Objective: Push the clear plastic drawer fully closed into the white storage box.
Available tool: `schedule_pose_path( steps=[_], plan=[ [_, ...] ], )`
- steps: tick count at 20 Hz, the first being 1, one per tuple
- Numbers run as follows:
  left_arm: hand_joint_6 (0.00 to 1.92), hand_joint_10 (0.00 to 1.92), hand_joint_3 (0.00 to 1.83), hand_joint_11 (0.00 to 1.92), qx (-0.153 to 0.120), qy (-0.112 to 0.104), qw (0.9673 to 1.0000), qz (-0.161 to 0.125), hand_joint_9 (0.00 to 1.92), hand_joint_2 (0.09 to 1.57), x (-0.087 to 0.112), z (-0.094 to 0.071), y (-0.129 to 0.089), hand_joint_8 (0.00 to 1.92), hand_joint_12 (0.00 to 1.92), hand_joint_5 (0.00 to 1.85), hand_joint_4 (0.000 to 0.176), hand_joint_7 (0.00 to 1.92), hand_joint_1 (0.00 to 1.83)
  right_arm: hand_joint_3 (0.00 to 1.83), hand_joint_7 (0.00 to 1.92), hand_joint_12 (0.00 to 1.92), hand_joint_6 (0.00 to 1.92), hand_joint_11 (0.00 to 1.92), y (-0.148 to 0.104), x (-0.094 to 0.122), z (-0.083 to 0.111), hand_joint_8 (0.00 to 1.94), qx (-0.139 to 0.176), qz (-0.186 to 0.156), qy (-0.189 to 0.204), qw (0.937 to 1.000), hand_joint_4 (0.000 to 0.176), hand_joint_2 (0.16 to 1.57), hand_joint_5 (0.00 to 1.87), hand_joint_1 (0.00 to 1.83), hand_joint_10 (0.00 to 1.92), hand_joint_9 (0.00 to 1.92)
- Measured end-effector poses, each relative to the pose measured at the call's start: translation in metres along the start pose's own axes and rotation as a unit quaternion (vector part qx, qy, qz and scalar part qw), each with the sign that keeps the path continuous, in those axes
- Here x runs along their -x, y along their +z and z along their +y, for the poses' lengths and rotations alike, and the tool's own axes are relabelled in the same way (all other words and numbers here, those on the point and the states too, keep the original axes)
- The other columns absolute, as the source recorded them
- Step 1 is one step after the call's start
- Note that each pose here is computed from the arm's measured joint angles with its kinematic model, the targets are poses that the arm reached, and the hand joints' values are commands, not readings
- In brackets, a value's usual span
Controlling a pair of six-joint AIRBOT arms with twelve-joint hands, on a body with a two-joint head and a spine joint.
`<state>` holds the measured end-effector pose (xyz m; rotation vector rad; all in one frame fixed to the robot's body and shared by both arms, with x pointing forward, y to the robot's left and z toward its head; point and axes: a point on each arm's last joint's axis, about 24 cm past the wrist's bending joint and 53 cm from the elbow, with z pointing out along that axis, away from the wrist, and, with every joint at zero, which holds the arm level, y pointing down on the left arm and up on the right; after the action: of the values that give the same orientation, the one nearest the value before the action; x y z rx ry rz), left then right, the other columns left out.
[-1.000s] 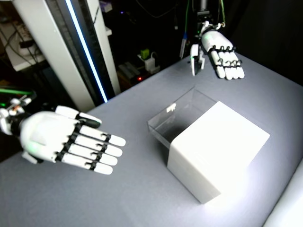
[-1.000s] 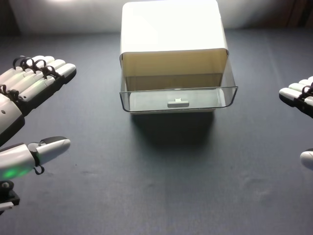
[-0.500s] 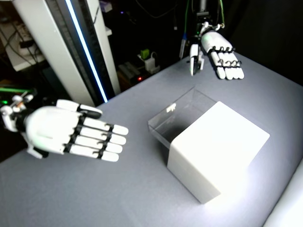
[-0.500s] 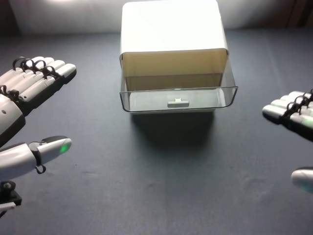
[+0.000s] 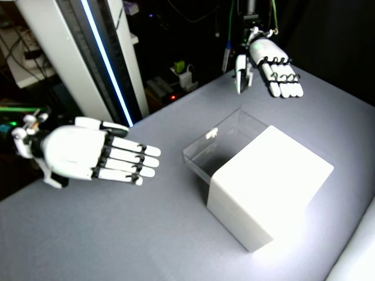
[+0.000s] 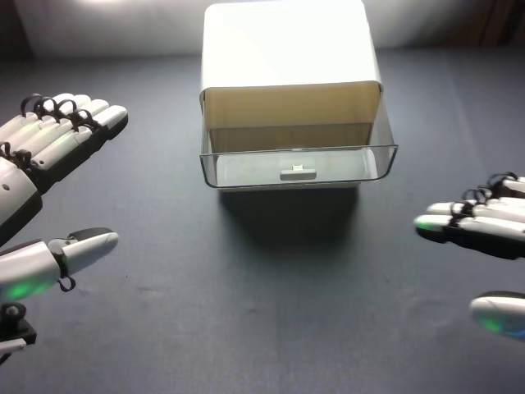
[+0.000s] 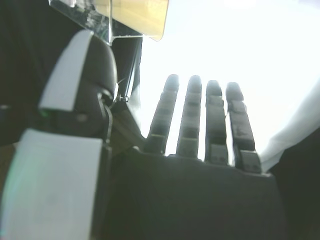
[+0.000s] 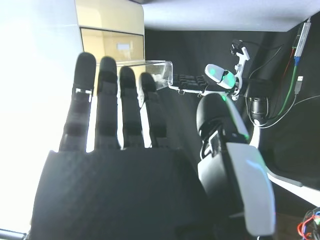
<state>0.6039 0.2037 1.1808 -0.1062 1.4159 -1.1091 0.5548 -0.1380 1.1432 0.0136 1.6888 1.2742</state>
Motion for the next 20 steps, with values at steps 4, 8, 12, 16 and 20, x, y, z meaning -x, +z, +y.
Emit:
schedule_pose_path(
  steps=[4,8,12,16,20],
  plan=[
    [0.0,0.0,0.01,0.0,0.003,0.0,1.0,-0.004,0.0,1.33,0.002,0.002,-0.002,0.0,0.0,0.0,0.0,0.0,0.4,0.0,0.31,1.3,0.03,0.0,0.025,-0.016,0.029,0.01,0.066,0.023,0.026,0.9972,0.0,1.38,0.29,0.23,0.34,0.2],
    [0.0,0.0,0.0,0.0,0.009,0.001,0.9999,-0.012,0.0,1.32,0.007,0.006,-0.006,0.0,0.0,0.0,0.013,0.0,0.41,0.0,0.36,1.23,0.04,0.0,0.047,-0.033,0.04,0.01,0.096,0.043,0.045,0.9934,0.0,1.36,0.34,0.25,0.31,0.24],
    [0.0,0.0,0.0,0.0,0.007,0.0,0.9998,-0.016,0.0,1.33,0.008,0.004,-0.006,0.0,0.0,0.0,0.0,0.0,0.49,0.0,0.39,1.44,0.02,0.0,0.061,-0.046,0.047,0.0,0.112,0.058,0.054,0.9905,0.0,1.35,0.36,0.26,0.41,0.26],
    [0.0,0.0,0.02,0.0,0.011,0.0,0.9996,-0.025,0.0,1.4,0.013,0.006,-0.008,0.0,0.0,0.0,0.0,0.0,0.56,0.0,0.35,1.33,0.01,0.0,0.073,-0.048,0.049,0.0,0.119,0.055,0.055,0.9899,0.0,1.35,0.34,0.33,0.44,0.23],
    [0.0,0.0,0.0,0.0,0.012,0.0,0.9995,-0.028,0.0,1.41,0.014,0.007,-0.009,0.0,0.0,0.0,0.0,0.0,0.73,0.0,0.27,1.23,0.0,0.0,0.087,-0.047,0.061,0.0,0.138,0.052,0.05,0.9877,0.0,1.38,0.29,0.27,0.38,0.17]
  ],
)
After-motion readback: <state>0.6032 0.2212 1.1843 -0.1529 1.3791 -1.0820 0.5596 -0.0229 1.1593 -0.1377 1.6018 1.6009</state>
